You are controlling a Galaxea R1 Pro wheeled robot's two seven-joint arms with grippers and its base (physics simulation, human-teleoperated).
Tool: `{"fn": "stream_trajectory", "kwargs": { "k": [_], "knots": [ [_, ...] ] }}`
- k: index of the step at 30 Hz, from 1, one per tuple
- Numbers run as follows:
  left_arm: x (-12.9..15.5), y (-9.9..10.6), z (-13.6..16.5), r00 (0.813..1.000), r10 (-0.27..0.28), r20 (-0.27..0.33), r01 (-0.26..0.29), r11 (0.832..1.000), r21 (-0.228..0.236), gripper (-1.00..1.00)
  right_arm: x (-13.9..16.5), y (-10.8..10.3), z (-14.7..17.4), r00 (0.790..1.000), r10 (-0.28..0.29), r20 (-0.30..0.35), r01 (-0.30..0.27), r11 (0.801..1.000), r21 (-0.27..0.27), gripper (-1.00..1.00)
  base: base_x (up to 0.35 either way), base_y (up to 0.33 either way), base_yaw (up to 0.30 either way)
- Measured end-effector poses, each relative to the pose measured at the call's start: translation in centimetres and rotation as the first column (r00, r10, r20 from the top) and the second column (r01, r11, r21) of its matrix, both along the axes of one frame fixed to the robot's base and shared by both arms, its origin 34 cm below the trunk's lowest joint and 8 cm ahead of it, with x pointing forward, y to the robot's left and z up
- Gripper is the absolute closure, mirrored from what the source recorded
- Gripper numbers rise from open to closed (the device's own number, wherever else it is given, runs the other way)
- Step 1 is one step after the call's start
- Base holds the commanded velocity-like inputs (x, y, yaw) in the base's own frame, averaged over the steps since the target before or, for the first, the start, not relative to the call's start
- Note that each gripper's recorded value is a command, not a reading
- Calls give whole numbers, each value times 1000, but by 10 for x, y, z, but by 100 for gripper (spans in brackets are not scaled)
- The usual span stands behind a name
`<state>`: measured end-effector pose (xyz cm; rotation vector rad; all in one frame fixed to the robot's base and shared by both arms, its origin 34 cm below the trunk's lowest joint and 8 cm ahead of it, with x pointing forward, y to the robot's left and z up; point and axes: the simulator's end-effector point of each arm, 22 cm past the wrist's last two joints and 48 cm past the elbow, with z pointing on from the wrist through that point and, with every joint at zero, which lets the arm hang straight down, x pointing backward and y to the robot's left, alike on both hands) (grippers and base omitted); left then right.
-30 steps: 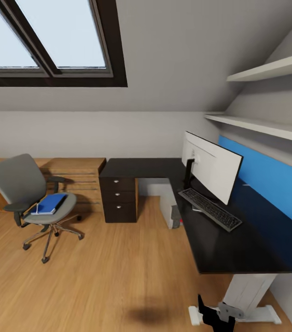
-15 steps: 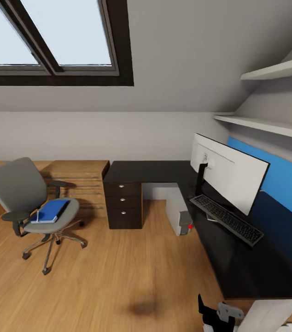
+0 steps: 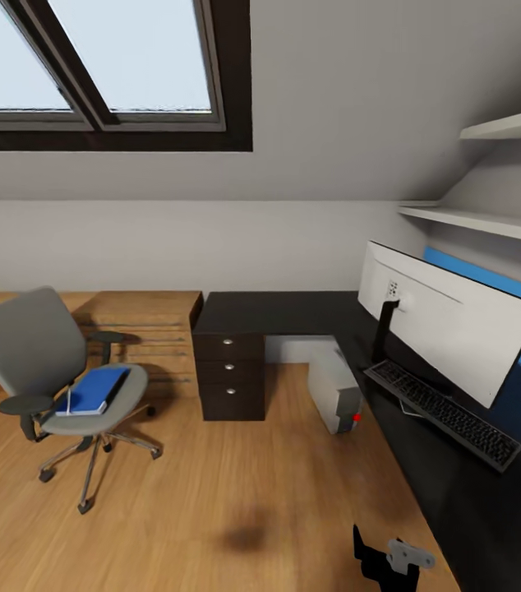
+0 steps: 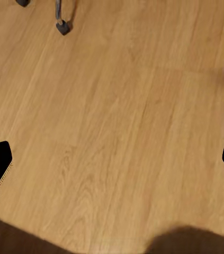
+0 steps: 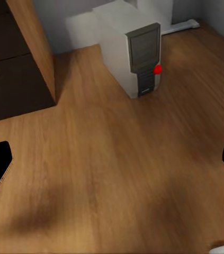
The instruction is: In the bedroom, organize the workspace by keeping the computer under the desk, ensuring the monitor is on the desk, placing the keyboard on the desk next to the monitor, placing the mouse on the desk next to the keyboard, moving the folder from the swivel chair onto the desk next to the mouse, stacking the notebook on top of the folder with the pen on top of the notebook, and positioning the swivel chair next to the desk.
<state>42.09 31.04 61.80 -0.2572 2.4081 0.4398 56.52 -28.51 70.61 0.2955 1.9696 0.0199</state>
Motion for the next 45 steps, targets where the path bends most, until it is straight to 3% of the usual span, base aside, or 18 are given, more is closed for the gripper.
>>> {"fn": "stream_trajectory", "kwargs": {
  "k": [17, 26, 39, 45],
  "knots": [
    [0, 0, 0, 1000, -2, -1, 2, 1000, 0, -100, 0, 0, 0, 1000, -1, 0, 1, 1000, 0, -100, 306, 111, 0],
    [-1, -1, -1, 1000, -2, -3, 2, 1000, -1, -100, 1, 22, 0, 999, 40, 1, -40, 999, 10, -100, 284, 44, 0],
    [0, -3, -1, 1000, -5, -4, 5, 1000, -3, -100, 1, 26, 0, 999, 50, 0, -50, 999, 10, -100, 311, 60, 0],
    [32, -16, 17, 997, -7, 76, 9, 1000, -18, -100, 23, 37, 18, 996, 61, 57, -62, 998, 13, -100, 124, -19, 0]
  ]
}}
